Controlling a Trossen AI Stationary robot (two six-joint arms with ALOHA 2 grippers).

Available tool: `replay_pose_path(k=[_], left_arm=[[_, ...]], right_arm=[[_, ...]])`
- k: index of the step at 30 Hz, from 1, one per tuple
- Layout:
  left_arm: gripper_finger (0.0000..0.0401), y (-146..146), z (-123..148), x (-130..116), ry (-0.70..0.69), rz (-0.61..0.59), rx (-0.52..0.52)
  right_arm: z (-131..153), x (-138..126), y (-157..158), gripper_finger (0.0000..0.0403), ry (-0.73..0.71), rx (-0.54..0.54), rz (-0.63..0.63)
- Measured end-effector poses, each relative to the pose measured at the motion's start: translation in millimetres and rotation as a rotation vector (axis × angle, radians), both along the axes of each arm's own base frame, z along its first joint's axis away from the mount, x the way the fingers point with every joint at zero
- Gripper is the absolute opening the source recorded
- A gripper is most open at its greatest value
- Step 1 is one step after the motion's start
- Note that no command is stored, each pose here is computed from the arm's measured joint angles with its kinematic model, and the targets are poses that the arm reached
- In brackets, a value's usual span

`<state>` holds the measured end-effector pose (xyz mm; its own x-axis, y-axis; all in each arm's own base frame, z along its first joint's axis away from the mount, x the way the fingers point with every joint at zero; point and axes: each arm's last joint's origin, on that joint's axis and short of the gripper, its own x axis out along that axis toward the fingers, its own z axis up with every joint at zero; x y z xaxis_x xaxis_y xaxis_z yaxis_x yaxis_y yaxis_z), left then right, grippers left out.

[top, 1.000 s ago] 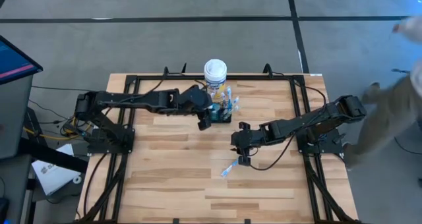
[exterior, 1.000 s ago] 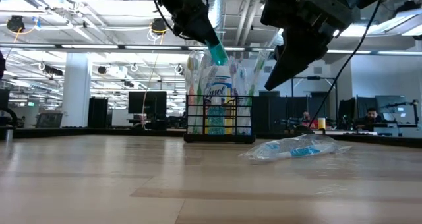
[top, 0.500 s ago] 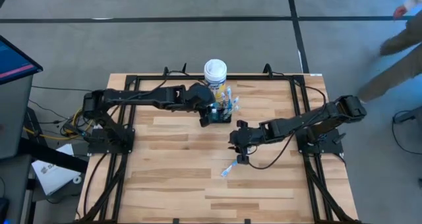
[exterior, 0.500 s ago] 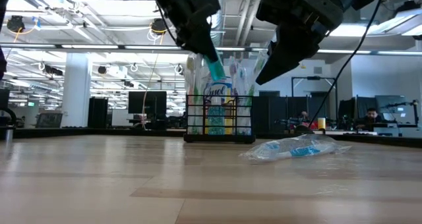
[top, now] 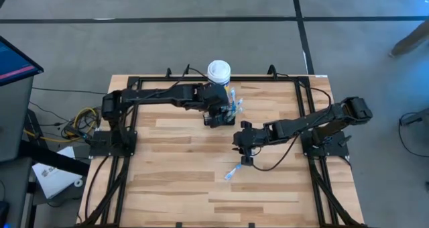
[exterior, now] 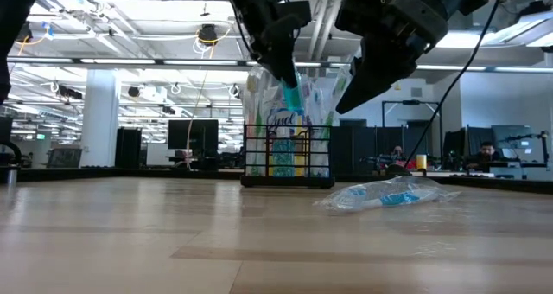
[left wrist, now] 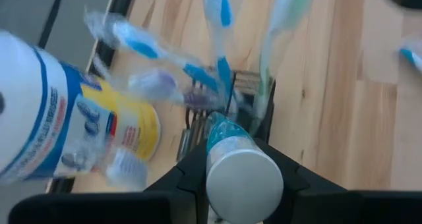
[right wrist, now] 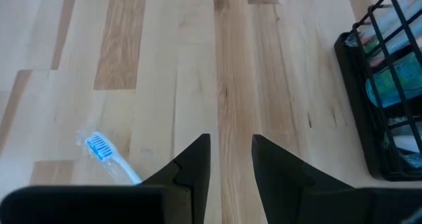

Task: Pick & Place toothbrushing station
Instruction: Put the blue mouthwash bottle into the black wire organizer

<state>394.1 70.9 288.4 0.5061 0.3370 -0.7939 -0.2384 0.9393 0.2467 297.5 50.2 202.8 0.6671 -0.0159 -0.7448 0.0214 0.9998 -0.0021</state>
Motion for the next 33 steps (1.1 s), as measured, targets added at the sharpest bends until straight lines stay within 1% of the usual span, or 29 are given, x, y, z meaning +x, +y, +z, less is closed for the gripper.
replay_pose_path(k=[5, 8, 11, 15, 18, 21, 24, 26, 28, 30, 33], left_arm=[[0.008, 2.4, 1.1, 7.8, 0.027, -0.021, 0.01], [0.008, 2.8, 0.3, 7.9, 0.037, -0.038, -0.019], [0.008, 6.2, 1.8, 7.3, 0.032, -0.03, -0.019], [0.008, 14.1, 1.0, 4.9, 0.036, -0.025, -0.054], [0.008, 19.3, 0.8, 3.4, 0.037, -0.011, -0.061], [0.008, 22.2, 7.3, 1.2, 0.041, 0.007, -0.08], [0.008, 23.9, 15.0, 4.4, 0.014, 0.002, -0.091], [0.008, 23.8, 14.3, 5.2, 0.037, 0.004, -0.098], [0.008, 24.5, 13.6, 11.0, 0.027, -0.006, -0.111], [0.008, 24.8, 8.3, 14.7, 0.071, -0.012, -0.136], [0.008, 26.5, -2.6, 24.6, 0.149, -0.002, -0.147]], right_arm=[[-0.1, -0.1, 0.0, 0.0102, 0.001, 0.0, 0.0], [0.0, 0.0, 0.2, 0.0102, 0.0, 0.0, 0.001], [0.0, 0.0, 0.2, 0.0102, 0.0, 0.0, 0.001], [0.0, 0.0, 0.2, 0.0102, 0.0, 0.0, 0.001], [0.0, 0.0, 0.2, 0.0102, -0.001, 0.0, 0.001], [0.2, 0.2, 0.3, 0.0102, -0.003, 0.0, 0.001], [0.7, 0.9, -0.5, 0.0102, -0.011, 0.0, 0.0], [0.8, 1.1, -1.6, 0.0102, -0.012, 0.0, -0.003], [0.7, 1.2, -1.5, 0.0102, -0.011, 0.0, -0.003], [0.9, 1.4, -1.5, 0.0102, -0.014, 0.001, -0.003], [0.7, 1.4, -1.5, 0.0102, -0.014, 0.001, -0.004]])
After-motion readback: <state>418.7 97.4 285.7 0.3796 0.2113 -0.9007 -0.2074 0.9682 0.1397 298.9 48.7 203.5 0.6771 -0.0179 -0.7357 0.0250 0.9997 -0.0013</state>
